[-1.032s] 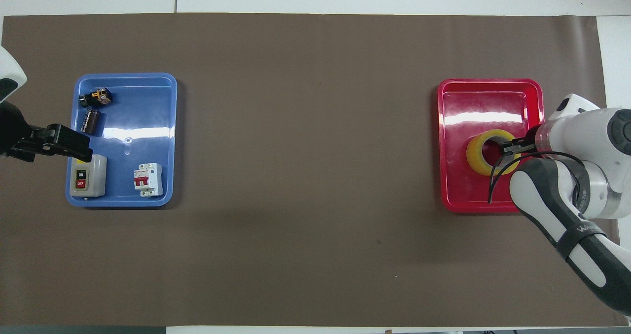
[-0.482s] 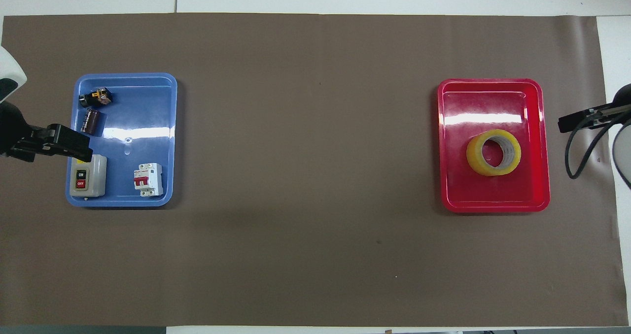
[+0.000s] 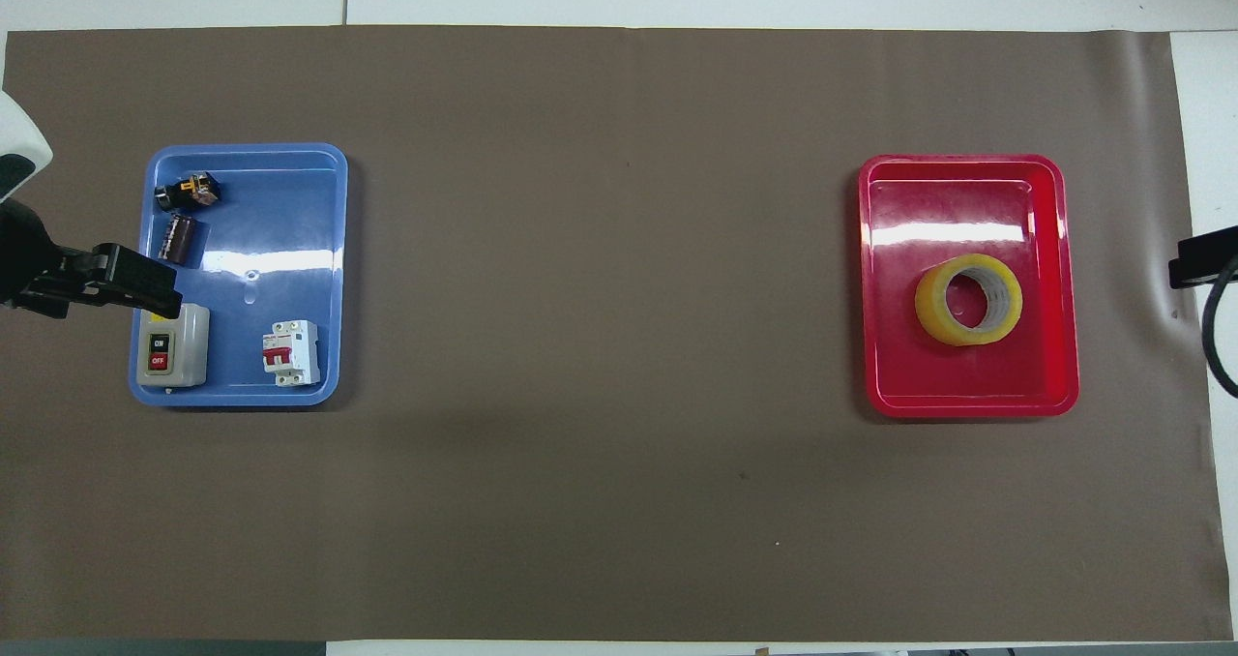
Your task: Place and move tape with both arms
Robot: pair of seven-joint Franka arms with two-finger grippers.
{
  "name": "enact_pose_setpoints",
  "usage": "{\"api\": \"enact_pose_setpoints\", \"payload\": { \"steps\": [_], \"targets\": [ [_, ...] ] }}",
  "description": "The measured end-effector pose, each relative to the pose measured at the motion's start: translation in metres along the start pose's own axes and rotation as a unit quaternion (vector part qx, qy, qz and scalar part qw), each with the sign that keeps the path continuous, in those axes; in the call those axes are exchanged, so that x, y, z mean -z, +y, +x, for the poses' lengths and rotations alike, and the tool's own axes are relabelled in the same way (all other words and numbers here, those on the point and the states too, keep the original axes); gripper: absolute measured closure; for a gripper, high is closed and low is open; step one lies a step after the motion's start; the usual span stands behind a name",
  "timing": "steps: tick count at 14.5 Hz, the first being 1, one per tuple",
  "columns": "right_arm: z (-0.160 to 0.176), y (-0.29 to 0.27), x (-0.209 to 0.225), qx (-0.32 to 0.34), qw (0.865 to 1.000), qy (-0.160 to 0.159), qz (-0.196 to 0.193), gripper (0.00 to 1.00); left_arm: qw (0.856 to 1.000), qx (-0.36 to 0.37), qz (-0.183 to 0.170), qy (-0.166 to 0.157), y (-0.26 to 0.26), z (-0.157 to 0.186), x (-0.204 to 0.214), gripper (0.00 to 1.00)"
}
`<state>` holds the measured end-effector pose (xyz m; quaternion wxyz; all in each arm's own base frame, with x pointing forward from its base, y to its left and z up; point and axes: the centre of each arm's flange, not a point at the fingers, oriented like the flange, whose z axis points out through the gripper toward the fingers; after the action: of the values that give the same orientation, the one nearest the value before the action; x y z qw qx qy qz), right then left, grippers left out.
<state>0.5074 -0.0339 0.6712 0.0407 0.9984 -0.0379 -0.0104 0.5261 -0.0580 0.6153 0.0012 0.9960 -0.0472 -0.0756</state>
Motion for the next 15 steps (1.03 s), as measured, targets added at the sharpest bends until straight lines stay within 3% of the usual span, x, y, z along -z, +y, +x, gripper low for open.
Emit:
{"api": "enact_pose_setpoints", "payload": {
  "steps": [6,15],
  "targets": [
    [0.009,-0.031,-0.007,0.026,1.000,-0.017,0.003,0.00,1.000,0.000,0.000,0.000,0.000,0.000,0.000,0.00],
    [0.017,-0.047,-0.010,0.008,1.000,-0.019,0.022,0.00,1.000,0.000,0.000,0.000,0.000,0.000,0.000,0.00]
  ]
}}
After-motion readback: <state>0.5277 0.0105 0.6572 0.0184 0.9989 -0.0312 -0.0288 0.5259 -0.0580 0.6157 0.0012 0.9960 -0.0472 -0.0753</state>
